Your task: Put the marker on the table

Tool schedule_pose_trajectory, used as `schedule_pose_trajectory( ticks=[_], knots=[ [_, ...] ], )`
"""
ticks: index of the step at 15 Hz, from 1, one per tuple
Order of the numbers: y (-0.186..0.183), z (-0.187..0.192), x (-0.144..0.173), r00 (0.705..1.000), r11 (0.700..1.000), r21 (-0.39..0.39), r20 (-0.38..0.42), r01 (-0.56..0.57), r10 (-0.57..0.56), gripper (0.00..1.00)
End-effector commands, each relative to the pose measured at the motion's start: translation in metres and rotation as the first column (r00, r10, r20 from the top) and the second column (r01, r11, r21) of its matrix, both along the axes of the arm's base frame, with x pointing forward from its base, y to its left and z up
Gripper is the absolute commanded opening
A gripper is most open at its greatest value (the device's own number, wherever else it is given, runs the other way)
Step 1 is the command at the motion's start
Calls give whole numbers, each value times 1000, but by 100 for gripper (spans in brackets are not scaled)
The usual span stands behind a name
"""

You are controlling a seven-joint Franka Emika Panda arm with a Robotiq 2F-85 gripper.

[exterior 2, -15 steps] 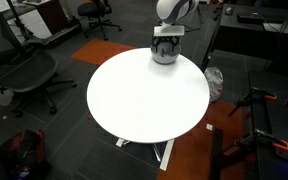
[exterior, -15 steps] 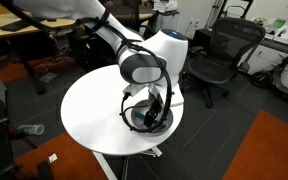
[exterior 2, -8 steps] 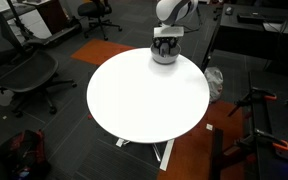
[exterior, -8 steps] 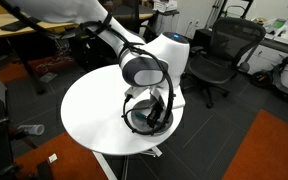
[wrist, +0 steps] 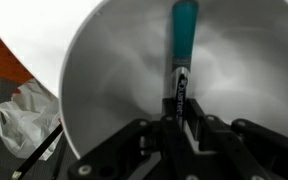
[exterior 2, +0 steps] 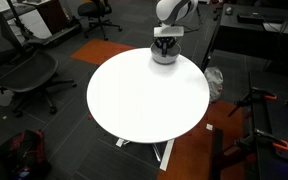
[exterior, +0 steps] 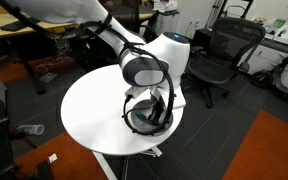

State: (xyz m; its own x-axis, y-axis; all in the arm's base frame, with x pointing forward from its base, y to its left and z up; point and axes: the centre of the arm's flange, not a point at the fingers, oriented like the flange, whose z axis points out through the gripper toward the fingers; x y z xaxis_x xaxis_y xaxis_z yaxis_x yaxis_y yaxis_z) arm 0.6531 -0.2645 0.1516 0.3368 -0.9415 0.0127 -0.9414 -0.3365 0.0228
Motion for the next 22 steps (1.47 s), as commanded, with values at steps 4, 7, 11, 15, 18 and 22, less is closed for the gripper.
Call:
schedule_pose_trajectory(
  ticks=[4, 7, 11, 15, 18, 22],
  knots=[
    [-1, 35, 0, 999, 1000, 9, 31, 22, -23, 5],
    [-2, 61, -1, 998, 1000, 8, 51, 21, -22, 5],
    [3, 104, -5, 995, 1000, 10, 100, 1, -2, 5],
    [15, 143, -14, 988, 999, 15, 155, -32, 29, 5],
    [32, 162, -22, 982, 998, 30, 181, -63, 57, 5],
    [70, 177, -38, 975, 991, 40, 189, -127, 118, 5]
  ],
)
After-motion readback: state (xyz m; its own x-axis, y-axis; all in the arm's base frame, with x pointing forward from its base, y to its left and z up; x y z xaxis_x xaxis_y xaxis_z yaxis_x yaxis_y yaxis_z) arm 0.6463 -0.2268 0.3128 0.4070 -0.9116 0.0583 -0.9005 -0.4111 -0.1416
